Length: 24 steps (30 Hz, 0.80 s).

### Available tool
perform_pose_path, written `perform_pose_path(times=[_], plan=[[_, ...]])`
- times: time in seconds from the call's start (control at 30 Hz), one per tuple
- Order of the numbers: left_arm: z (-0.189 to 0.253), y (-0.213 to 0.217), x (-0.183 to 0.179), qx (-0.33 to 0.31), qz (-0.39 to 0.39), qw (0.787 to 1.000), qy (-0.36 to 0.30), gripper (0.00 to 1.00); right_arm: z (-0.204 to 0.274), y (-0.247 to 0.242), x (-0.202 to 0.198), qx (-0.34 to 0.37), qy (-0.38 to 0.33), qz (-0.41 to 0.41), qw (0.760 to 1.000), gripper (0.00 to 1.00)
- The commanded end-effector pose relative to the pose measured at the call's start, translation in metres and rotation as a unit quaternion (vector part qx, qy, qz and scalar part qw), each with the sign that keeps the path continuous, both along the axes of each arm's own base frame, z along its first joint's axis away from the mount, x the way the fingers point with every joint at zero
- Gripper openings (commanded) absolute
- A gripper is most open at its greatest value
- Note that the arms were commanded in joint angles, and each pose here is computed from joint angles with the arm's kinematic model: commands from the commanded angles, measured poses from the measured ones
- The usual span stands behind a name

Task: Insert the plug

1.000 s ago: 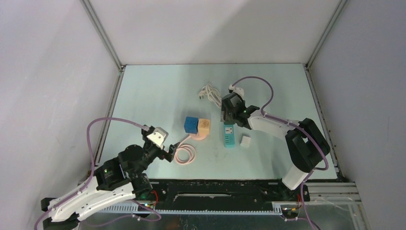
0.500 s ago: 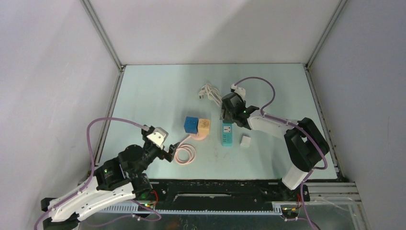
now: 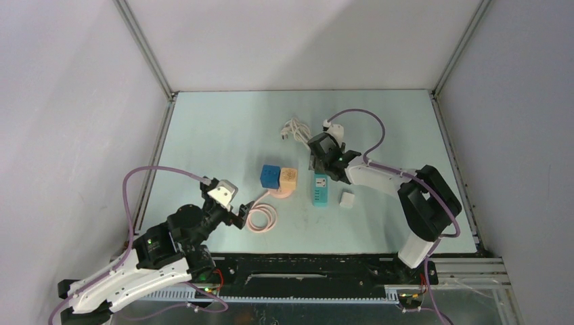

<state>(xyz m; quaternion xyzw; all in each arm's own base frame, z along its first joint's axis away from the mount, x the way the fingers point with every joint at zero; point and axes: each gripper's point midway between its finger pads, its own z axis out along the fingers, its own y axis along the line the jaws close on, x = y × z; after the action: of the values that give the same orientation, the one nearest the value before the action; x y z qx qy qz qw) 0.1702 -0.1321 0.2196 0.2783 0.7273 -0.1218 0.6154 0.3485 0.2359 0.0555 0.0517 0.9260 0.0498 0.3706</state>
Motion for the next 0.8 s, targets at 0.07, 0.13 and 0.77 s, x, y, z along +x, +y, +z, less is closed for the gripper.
perform_pose_path(times=[0.07,0.13,0.77], plan=[[-0.002,-0.003,0.003,0.004,-0.001,1.000,-0.005,1.00,-0.098,-0.050,-0.094,-0.117,0.206,0.002,0.972,0.00],[-0.002,-0.003,0.003,0.004,-0.003,1.000,-0.005,1.00,-0.100,-0.051,-0.096,-0.123,0.207,0.003,0.971,0.00],[-0.001,-0.002,0.003,0.002,0.000,1.000,-0.006,1.00,-0.118,-0.041,-0.118,-0.070,0.229,0.016,0.971,0.00]])
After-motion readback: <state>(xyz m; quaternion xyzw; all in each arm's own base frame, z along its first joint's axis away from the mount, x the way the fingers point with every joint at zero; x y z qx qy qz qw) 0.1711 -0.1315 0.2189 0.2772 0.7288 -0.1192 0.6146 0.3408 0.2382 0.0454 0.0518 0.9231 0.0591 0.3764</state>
